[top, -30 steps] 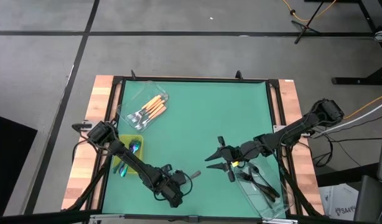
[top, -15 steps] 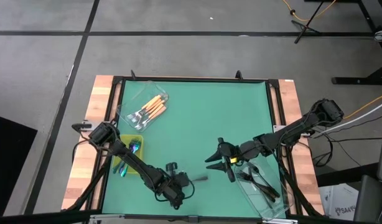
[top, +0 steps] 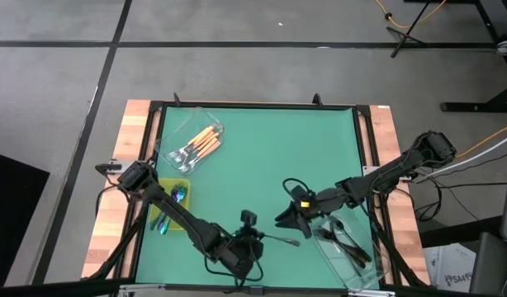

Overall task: Sort silverware by color (type)
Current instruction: Put the black fork in the bottom transparent bin

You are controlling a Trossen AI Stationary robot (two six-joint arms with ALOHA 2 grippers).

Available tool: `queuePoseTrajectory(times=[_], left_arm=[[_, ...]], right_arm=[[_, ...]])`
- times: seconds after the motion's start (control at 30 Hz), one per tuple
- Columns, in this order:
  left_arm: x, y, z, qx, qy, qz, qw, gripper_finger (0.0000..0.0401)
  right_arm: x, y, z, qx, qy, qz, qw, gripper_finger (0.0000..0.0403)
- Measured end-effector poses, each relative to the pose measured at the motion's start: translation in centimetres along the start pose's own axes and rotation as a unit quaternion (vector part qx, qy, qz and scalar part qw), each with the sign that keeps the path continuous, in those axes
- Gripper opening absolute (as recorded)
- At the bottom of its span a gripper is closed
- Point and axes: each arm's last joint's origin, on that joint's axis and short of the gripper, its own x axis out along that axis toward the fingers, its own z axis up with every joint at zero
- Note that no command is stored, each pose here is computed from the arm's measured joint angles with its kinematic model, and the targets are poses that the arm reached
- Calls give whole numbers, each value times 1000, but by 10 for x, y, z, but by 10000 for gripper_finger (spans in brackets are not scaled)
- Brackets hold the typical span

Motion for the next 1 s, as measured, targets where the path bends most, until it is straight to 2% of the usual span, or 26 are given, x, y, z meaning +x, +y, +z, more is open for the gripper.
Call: queuePoseTrajectory(times=[0.17, 0.33, 0.47, 0.6, 1.0], left_arm=[[1, 15, 14, 68, -11, 33, 997, 3], [11, 30, 17, 102, -3, 42, 994, 3], [19, 39, 16, 120, 3, 29, 992, 3], [24, 46, 16, 116, 7, 24, 993, 3], [28, 53, 20, 148, -2, 36, 988, 3]], right_arm=[[0, -6, -6, 79, 42, -23, 996, 117], [-1, -9, -10, 111, 75, -34, 990, 117], [-1, -9, -11, 116, 84, -31, 989, 117], [-1, -9, -12, 116, 90, -34, 989, 117], [-2, -13, -15, 116, 104, -54, 986, 106]])
